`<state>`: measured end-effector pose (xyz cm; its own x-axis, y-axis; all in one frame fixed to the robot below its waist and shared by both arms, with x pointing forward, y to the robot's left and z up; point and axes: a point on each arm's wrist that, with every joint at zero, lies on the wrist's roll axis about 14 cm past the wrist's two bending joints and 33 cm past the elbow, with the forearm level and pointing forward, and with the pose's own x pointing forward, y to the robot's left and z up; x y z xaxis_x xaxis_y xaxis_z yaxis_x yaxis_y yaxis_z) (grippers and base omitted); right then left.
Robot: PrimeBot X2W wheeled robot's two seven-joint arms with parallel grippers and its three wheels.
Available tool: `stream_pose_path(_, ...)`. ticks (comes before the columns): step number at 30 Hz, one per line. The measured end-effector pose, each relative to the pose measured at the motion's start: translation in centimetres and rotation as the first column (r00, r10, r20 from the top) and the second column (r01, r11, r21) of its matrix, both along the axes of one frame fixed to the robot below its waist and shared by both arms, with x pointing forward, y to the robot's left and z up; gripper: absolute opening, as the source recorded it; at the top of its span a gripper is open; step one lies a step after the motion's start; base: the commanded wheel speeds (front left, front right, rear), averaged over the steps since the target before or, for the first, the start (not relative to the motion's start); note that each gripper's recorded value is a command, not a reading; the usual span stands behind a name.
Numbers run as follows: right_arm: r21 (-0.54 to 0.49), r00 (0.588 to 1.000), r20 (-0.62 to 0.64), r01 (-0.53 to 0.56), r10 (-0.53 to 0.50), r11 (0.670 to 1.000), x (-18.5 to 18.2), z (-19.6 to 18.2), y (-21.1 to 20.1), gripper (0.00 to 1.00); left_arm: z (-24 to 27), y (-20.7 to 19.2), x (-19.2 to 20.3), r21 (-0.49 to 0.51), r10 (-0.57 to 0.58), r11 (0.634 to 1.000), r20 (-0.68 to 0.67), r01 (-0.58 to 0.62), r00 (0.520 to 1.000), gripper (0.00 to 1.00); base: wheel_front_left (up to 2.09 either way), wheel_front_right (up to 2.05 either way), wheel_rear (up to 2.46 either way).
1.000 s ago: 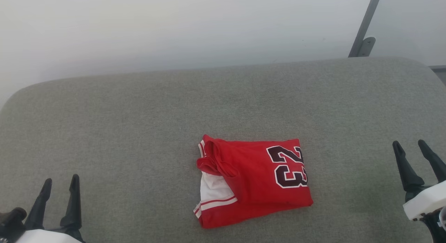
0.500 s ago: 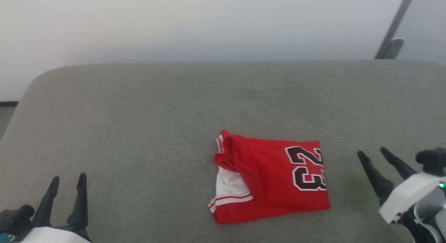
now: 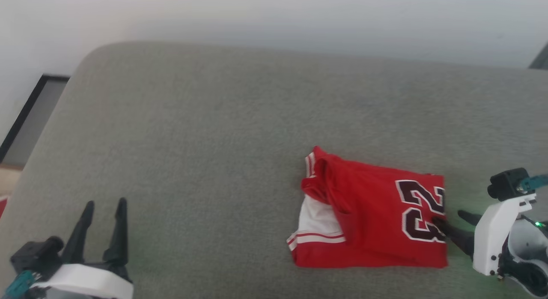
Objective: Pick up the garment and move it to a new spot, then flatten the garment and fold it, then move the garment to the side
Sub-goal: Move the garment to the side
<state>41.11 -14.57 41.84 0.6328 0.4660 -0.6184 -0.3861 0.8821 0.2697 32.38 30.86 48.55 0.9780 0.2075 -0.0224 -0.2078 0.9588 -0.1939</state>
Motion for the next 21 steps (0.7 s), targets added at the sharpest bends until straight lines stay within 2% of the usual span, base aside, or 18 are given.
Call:
stream_pose_path(5,-0.059,0.981,-0.186,-0.066,0.054,0.996,-0.2,-3.2,0.6,1.00,-1.1,-0.1,0.2,-0.007,0.016,1.000,-0.031,-0.016,0.999,1.00,0.00,0.00,0.00)
stream_pose_path(11,-0.088,0.948,-0.305,-0.120,0.088,0.989,0.5,-5.2,1.6,1.00,-2.1,-0.1,0.6,-0.009,0.033,0.999,-0.061,-0.033,0.998,1.00,0.00,0.00,0.00)
stream_pose_path(13,-0.087,0.941,-0.324,-0.129,0.095,0.988,0.7,-5.5,2.0,0.27,-2.4,-0.1,0.6,-0.012,0.039,0.999,-0.068,-0.040,0.997,1.00,0.00,0.00,0.00)
stream_pose_path(14,-0.091,0.940,-0.326,-0.136,0.100,0.987,0.8,-5.5,2.1,0.00,-2.5,-0.1,0.7,-0.012,0.040,0.999,-0.070,-0.041,0.997,1.00,0.00,0.00,0.00)
stream_pose_path(21,-0.065,0.943,-0.317,-0.126,0.099,0.990,1.0,-4.6,2.5,0.00,-2.5,-0.2,1.3,-0.007,0.031,0.999,-0.068,-0.031,0.997,1.00,0.00,0.00,0.00)
